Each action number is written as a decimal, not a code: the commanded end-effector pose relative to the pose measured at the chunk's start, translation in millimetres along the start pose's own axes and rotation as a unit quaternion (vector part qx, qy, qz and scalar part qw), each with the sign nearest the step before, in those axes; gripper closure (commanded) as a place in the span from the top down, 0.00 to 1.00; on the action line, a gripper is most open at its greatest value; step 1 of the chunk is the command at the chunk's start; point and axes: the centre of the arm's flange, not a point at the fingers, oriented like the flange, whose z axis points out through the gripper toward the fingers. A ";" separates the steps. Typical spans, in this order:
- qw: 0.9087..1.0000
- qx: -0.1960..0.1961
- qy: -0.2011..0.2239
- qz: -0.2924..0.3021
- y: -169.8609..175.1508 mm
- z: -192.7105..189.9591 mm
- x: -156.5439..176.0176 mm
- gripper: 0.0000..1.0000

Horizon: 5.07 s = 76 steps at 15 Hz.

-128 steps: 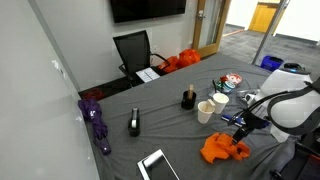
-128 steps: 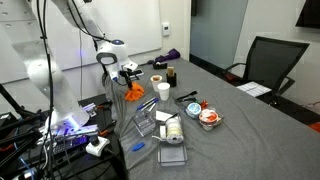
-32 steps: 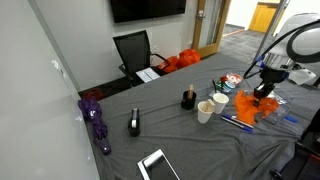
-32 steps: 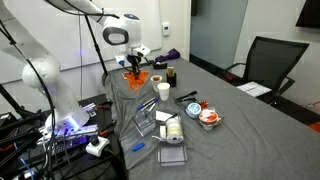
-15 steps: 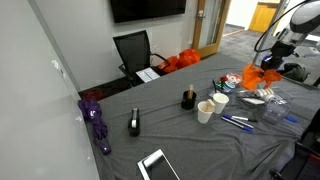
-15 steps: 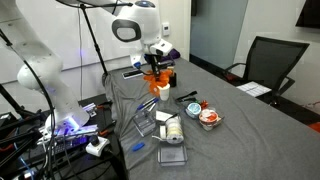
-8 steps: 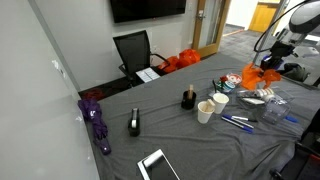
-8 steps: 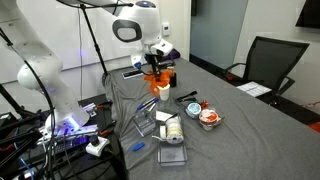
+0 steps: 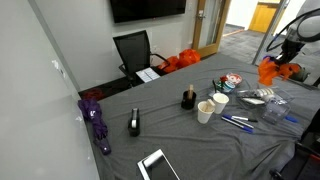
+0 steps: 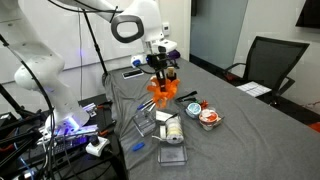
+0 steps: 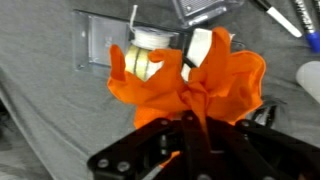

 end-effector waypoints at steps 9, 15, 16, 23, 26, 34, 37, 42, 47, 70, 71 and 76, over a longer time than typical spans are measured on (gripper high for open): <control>0.982 -0.178 -0.048 0.037 58.9 89.4 13.0 0.01; 0.978 -0.194 -0.055 0.056 62.4 134.4 4.4 0.01; 0.978 -0.194 -0.056 0.056 63.0 139.9 4.0 0.01; 0.977 -0.194 -0.062 0.058 71.9 168.0 -0.6 0.01; 0.977 -0.198 -0.060 0.062 74.7 177.2 -0.2 0.01; 0.976 -0.194 -0.067 0.070 69.7 178.3 -2.2 0.04; 0.976 -0.194 -0.067 0.070 69.8 178.2 -2.1 0.04; 0.976 -0.196 -0.064 0.069 88.1 210.8 -25.1 0.01; 0.976 -0.182 -0.078 0.088 86.8 237.3 -30.9 0.01; 0.978 -0.157 -0.072 0.116 74.5 246.4 18.7 0.57; 0.978 -0.156 -0.070 0.117 74.7 245.3 18.6 0.65; 0.981 -0.147 -0.064 0.114 78.7 238.5 18.1 0.98</control>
